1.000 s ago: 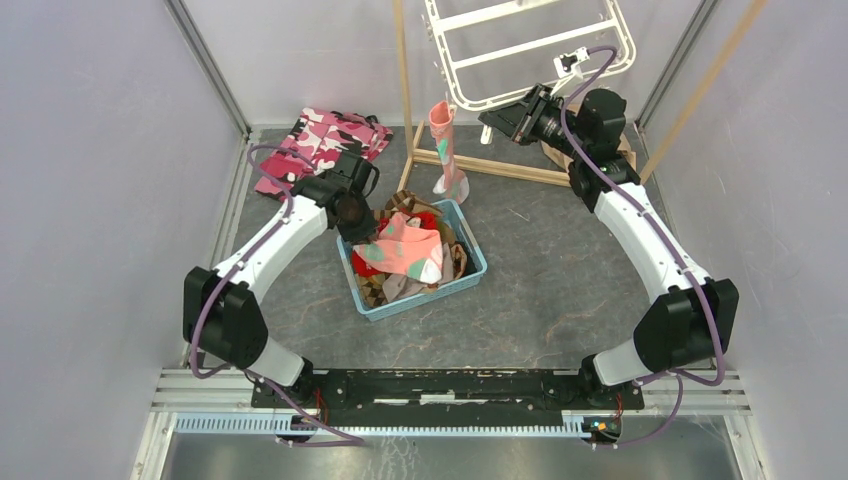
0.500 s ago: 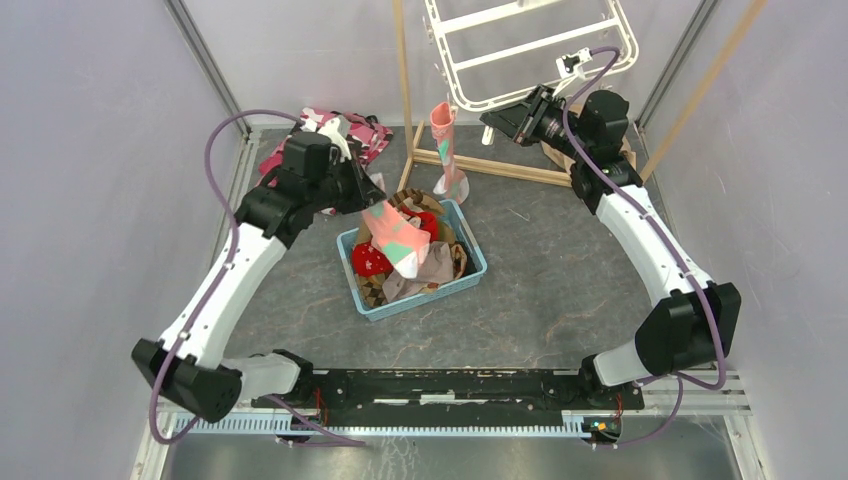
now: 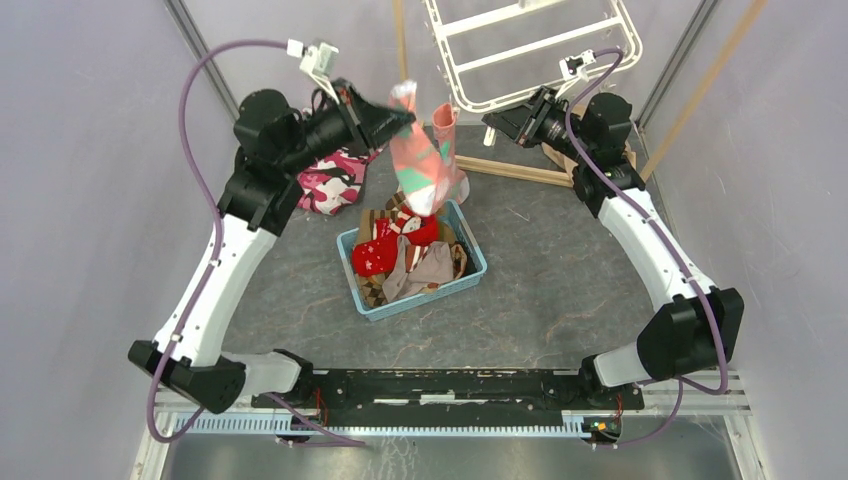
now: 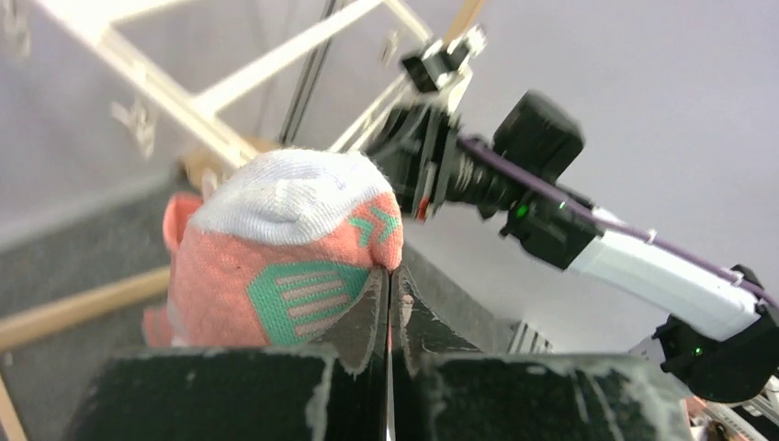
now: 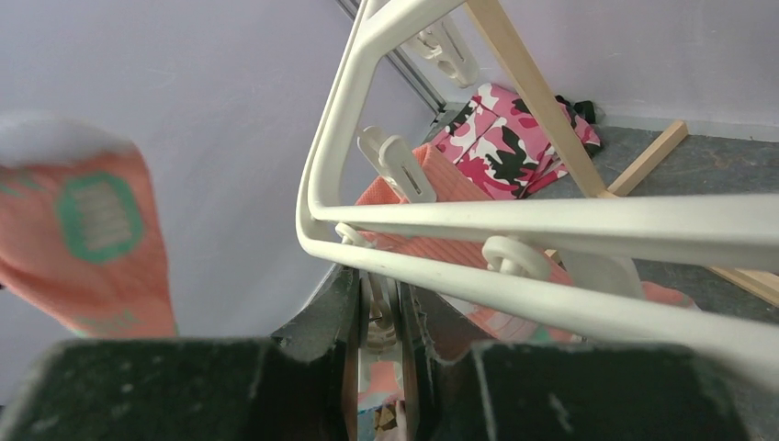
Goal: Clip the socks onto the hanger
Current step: Pick up the sock from the bin.
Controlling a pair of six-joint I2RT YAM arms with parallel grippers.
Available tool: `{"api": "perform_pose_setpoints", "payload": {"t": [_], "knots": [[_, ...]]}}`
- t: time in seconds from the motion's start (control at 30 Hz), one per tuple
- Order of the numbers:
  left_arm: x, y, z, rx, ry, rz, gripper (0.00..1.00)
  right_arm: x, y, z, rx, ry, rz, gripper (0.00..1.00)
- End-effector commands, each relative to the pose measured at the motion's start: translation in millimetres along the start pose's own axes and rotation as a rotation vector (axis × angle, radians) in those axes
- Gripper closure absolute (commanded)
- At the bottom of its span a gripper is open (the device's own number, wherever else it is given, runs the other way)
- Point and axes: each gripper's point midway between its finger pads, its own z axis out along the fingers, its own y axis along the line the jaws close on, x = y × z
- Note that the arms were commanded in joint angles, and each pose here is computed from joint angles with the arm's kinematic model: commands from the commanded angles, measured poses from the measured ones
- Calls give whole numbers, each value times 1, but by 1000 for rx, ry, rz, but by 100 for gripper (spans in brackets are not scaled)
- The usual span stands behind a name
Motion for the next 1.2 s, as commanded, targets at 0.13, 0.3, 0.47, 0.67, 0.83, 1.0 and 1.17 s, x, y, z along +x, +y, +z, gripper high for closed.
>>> {"api": "perform_pose_setpoints", "payload": {"t": [0.13, 0.3, 0.47, 0.67, 0.83, 1.0, 1.17], "knots": [[-64, -47, 13, 187, -120, 99, 98, -5, 2, -11, 25, -25, -15, 100], [6, -11, -8, 53, -3, -115, 98, -7, -2, -14, 39, -29, -22, 100], [97, 64, -51, -279, 108, -297, 98, -4, -6, -12, 44, -22, -21, 100], [160, 161, -97, -719, 128, -356, 98, 4, -10, -12, 45, -4, -11, 100], [190, 216, -122, -973, 176, -343, 98, 7, -11, -14, 48, -2, -12, 100], [201, 248, -134, -1145, 199, -350, 95, 8, -11, -14, 45, -3, -10, 100], [200, 254, -145, -1239, 259, -339, 57, 6, -11, -14, 44, -5, -12, 100]]}}
